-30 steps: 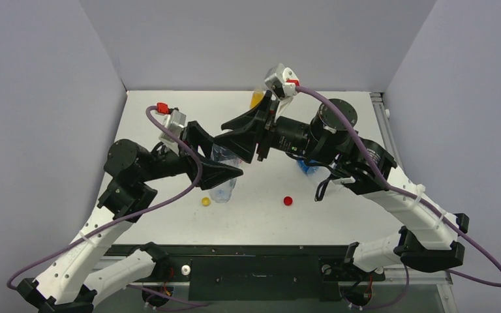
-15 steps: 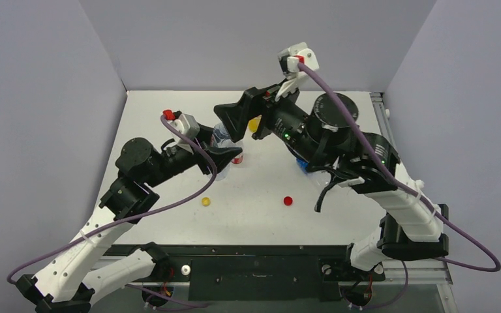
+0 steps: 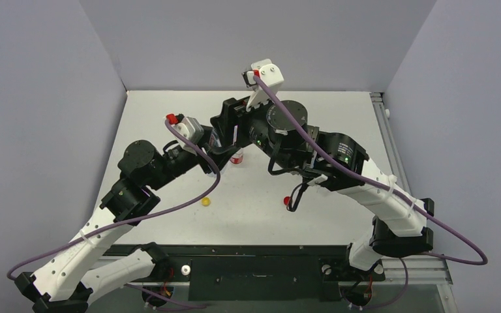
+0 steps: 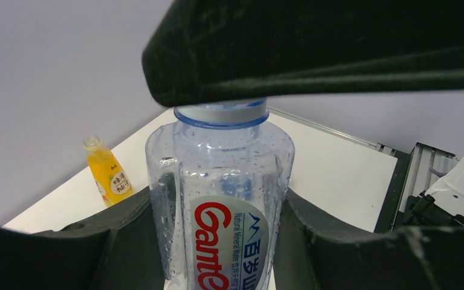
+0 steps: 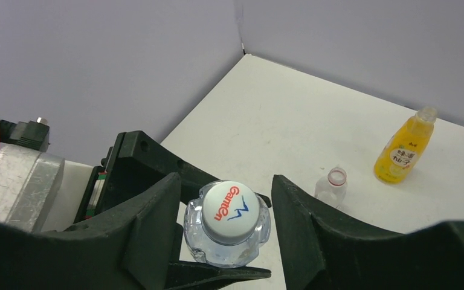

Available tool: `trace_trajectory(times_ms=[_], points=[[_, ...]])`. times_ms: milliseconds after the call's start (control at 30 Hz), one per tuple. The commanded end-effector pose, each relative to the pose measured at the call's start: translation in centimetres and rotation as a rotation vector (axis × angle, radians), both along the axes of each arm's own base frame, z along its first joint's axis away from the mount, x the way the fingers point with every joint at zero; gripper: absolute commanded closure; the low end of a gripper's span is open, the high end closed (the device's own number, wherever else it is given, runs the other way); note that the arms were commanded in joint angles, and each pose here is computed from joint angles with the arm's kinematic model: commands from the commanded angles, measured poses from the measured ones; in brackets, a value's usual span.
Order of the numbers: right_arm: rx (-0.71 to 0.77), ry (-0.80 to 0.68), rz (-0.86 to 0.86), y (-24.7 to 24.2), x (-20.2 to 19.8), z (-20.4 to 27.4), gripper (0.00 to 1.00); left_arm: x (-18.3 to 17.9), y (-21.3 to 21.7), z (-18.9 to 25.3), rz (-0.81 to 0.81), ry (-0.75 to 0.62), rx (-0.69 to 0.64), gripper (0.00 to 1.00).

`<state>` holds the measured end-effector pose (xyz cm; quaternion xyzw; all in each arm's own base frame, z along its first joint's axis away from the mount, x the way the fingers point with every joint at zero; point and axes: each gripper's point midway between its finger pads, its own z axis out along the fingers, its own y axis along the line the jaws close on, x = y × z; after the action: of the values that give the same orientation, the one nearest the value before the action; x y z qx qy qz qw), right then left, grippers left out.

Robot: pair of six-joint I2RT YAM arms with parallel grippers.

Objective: Unscrew the bottle caps

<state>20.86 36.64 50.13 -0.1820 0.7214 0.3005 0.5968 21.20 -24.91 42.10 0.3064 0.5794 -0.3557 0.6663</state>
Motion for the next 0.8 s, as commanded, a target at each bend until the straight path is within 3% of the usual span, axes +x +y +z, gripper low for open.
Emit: trace_trajectory(times_ms=[0,367,467,567,767], points=[[0.051,0.004,-0.037,-1.1,0.6,0.6,0.48,-0.2,0.4,1.8,0.016,-0.041,-0.041,0.98],[0.087,0.012,-0.043,-1.4,1.1,0.2,0.61,-0.4,0.2,1.9,0.001,-0.032,-0.047,0.99],[0.109,-0.003,-0.033,-1.7,0.9,0.9,0.51,-0.5,0.2,1.7,-0.001,-0.028,-0.043,0.98],[0.127,-0.012,-0.026,-1.8,0.7,1.5,0.49,-0.5,0.1,1.6,-0.004,-0.024,-0.042,0.98],[0.125,0.001,0.006,-0.9,0.5,1.0,0.64,-0.6,0.0,1.8,-0.007,-0.025,-0.049,0.98]])
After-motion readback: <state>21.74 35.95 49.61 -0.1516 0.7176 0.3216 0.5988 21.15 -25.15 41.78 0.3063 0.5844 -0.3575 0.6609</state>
